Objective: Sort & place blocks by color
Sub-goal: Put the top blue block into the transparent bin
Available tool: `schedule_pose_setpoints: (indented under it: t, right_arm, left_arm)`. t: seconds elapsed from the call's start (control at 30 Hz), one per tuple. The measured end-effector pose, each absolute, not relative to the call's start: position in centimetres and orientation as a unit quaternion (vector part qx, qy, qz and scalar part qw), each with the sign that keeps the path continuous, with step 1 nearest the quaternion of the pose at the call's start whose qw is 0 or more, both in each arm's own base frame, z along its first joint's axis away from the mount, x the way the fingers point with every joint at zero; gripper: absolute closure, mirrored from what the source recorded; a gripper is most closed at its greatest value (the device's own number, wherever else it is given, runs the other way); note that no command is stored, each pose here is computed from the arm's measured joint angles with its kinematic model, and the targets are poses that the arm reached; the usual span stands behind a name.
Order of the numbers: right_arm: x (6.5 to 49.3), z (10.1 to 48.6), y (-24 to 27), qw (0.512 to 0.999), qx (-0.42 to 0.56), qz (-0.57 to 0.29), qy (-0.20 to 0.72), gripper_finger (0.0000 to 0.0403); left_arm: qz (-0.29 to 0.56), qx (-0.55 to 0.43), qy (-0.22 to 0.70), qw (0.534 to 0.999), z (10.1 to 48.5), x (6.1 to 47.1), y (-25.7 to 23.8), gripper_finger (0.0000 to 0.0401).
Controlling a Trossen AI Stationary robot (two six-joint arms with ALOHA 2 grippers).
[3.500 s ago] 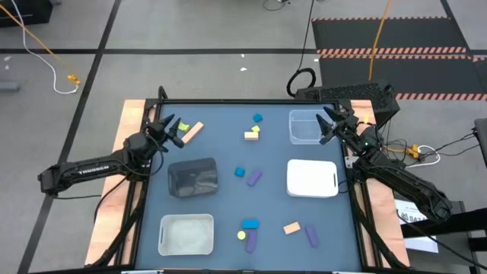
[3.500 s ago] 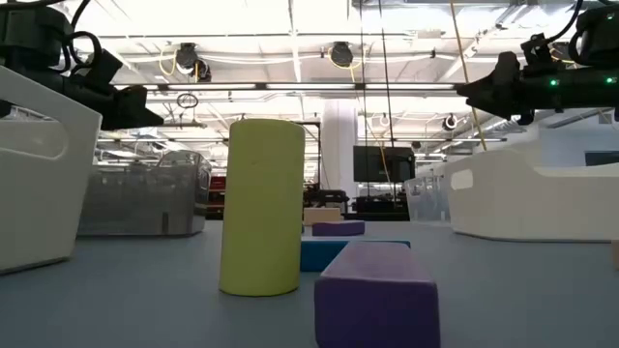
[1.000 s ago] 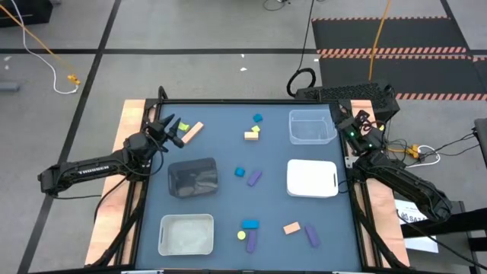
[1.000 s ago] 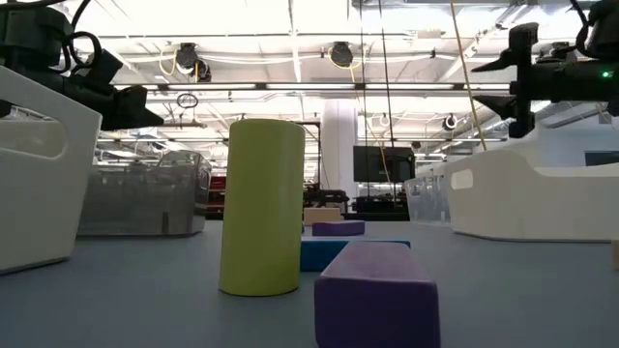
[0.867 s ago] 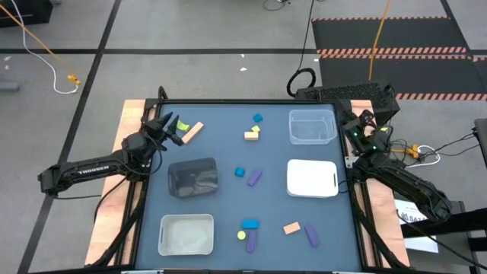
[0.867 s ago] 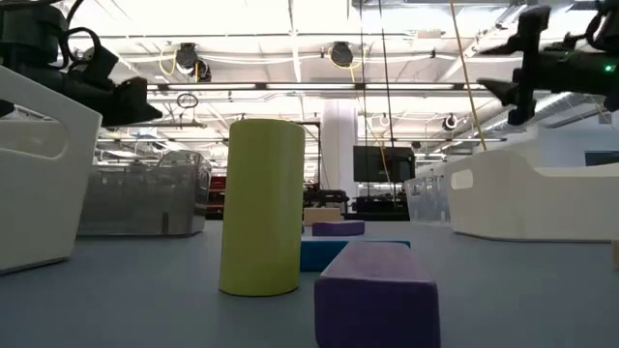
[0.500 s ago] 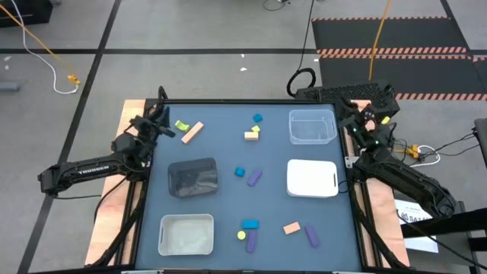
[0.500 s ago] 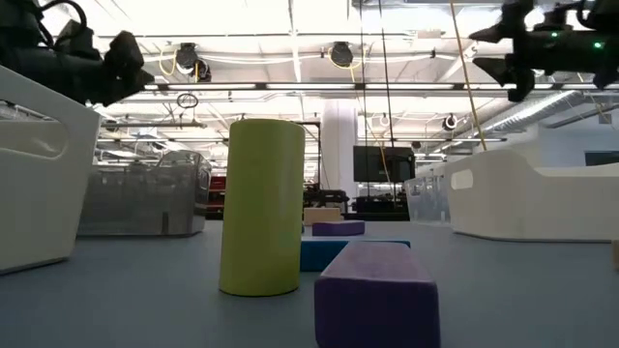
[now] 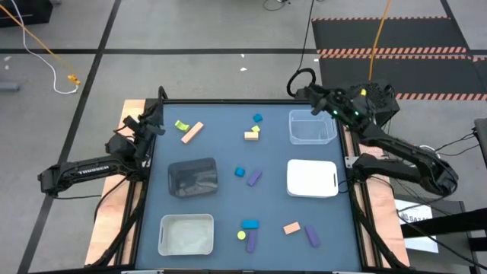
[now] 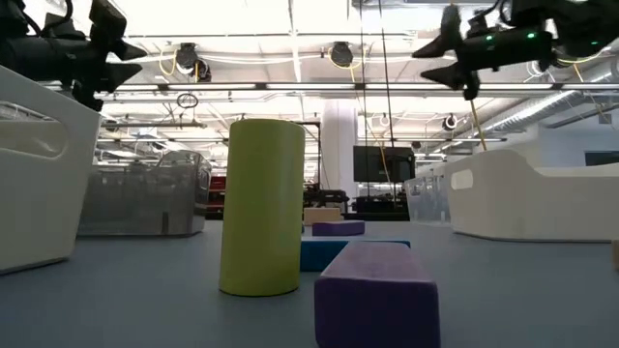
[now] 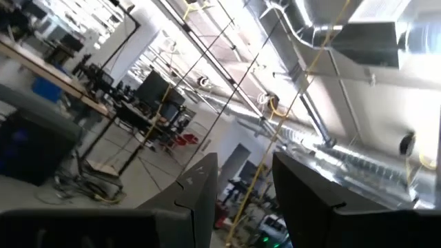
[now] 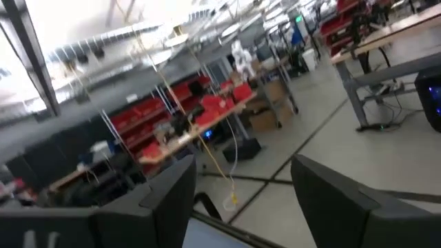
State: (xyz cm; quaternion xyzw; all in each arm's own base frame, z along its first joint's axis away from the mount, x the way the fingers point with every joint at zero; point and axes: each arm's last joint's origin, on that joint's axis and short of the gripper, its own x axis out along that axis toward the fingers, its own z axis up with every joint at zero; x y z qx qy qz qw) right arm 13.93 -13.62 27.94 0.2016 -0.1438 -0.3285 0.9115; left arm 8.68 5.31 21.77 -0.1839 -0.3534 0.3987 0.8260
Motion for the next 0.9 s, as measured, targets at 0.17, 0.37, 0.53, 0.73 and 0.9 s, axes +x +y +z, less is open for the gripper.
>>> schedule_pose_setpoints:
  t: [0.17, 0.37, 0.53, 0.73, 0.9]
  right_arm:
    - [15.8, 27.5, -14.8, 0.915, 0.210, -0.326, -0.110, 0.0174]
    - [18.2, 27.8, -15.2, 0.931, 0.198, -0.297, -0.080, 0.0174]
    - [20.0, 28.2, -15.6, 0.941, 0.172, -0.284, -0.062, 0.0174]
    - [21.3, 28.4, -16.0, 0.945, 0.170, -0.277, -0.045, 0.0174]
    - [22.9, 28.6, -16.0, 0.952, 0.152, -0.266, -0.005, 0.0174]
  left_arm:
    - [0.392, -0.212, -0.368, 0.816, 21.8, 8.6, 5.3, 0.0260]
    - [0.341, -0.255, -0.410, 0.806, 22.3, 8.5, 5.1, 0.0261]
    - [0.308, -0.280, -0.427, 0.803, 23.5, 8.6, 5.1, 0.0261]
    - [0.278, -0.218, -0.409, 0.842, 26.1, 9.2, 5.0, 0.0260]
    - [0.277, -0.205, -0.401, 0.849, 28.6, 10.3, 5.4, 0.0260]
